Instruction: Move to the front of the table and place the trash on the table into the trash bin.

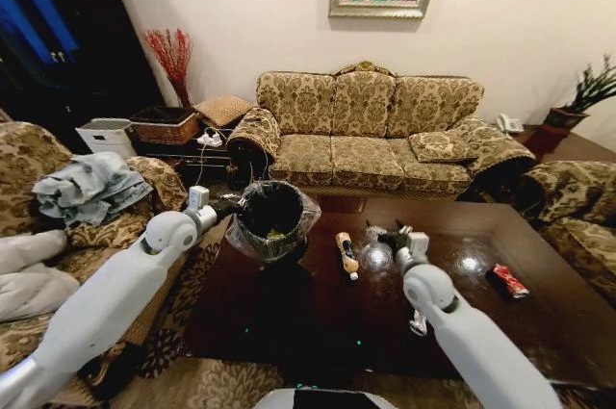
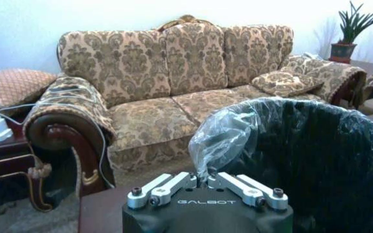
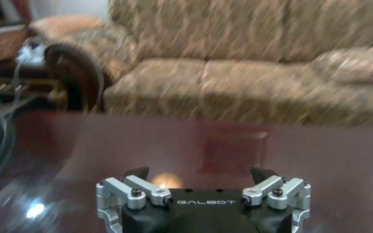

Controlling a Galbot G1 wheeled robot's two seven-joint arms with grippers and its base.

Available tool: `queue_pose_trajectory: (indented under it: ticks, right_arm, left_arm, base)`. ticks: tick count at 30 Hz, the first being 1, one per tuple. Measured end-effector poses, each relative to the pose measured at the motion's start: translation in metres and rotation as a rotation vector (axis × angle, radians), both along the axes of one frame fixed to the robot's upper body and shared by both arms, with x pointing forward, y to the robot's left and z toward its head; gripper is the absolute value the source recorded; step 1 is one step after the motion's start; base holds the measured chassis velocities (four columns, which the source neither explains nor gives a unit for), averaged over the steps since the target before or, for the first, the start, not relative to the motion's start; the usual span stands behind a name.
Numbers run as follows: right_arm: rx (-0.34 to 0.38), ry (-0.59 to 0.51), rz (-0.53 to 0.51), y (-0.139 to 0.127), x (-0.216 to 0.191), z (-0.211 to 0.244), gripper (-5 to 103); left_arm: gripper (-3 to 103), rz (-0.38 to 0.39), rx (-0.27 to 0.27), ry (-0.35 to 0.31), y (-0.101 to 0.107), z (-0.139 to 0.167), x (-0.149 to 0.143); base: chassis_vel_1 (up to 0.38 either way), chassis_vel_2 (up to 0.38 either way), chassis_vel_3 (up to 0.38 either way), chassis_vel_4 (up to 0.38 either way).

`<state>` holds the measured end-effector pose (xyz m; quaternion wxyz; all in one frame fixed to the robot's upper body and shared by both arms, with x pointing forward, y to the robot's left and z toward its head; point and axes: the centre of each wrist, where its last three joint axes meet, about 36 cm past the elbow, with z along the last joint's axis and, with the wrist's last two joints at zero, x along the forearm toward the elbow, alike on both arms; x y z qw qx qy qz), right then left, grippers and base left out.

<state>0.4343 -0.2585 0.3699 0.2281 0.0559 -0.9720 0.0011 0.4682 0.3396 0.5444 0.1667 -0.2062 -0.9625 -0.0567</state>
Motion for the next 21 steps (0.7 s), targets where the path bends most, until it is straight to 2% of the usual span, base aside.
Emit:
queue_pose_trajectory:
  ticks: [5,9,16,20,21]
  right_arm:
    - [0.039,0.096,0.018,0.019,0.016,-0.047,100]
    - [0.030,0.139,-0.004,0.027,0.024,-0.065,100]
    - [0.036,0.193,-0.017,0.030,0.027,-0.081,100]
    - [0.073,0.250,-0.031,0.037,0.029,-0.093,101]
    - [0.080,0.261,-0.040,0.040,0.029,-0.095,97]
  left_arm:
    - [3,-0.001,-0.004,-0.003,0.000,-0.002,-0.003]
    - [3,0.001,-0.004,-0.005,0.003,-0.003,-0.011]
    - [3,0.016,0.000,-0.012,0.010,-0.003,-0.015]
    - [3,0.016,-0.001,-0.016,0.010,-0.004,-0.016]
    - [3,0.013,-0.003,-0.019,0.009,-0.003,-0.016]
  base:
    - [0.000,0.000,0.000,0.000]
    - [0.000,0.000,0.000,0.000]
    - [0.000,0.000,0.000,0.000]
    - [0.000,0.000,0.000,0.000]
    - [0.000,0.000,0.000,0.000]
